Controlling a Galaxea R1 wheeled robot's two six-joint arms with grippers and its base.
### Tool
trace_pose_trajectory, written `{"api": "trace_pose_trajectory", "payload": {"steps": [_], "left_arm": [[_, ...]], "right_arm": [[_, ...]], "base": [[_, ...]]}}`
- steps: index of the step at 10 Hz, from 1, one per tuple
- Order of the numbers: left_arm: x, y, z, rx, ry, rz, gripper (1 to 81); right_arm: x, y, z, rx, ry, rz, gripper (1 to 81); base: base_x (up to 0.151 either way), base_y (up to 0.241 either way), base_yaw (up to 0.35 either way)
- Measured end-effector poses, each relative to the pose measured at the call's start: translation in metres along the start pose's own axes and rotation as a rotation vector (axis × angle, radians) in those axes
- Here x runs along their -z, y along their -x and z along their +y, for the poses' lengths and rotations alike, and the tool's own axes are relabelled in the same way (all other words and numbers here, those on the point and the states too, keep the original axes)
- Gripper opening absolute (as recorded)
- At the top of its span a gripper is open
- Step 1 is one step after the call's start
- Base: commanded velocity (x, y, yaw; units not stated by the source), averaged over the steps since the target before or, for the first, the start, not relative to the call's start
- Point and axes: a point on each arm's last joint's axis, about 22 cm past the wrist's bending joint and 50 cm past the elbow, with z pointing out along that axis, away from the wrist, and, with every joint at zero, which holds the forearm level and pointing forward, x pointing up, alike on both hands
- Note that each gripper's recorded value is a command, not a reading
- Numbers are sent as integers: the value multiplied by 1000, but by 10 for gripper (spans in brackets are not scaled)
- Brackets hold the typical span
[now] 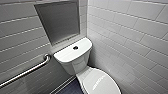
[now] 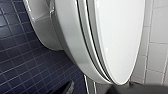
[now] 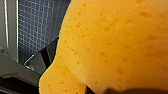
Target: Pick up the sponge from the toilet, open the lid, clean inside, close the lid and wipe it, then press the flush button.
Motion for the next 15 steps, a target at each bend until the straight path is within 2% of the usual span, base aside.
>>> {"api": "trace_pose_trajectory", "payload": {"steps": [2,5,7,9,15], "left_arm": [[-6,-9,2,8,0,16,811],[-20,-16,-5,29,-29,38,811],[-36,-17,15,23,-10,38,811],[-39,-30,31,6,6,49,811],[-52,-47,27,13,-26,88,811]], "right_arm": [[-3,-3,-3,-1,-5,3,10],[-4,-5,-5,1,-8,7,10],[-8,-4,-10,-2,-17,6,10],[-12,-7,-16,1,-27,8,10],[-21,-9,-28,2,-45,4,10]], "base": [[0,0,0],[0,0,0],[0,0,0],[0,0,0],[0,0,0]]}}
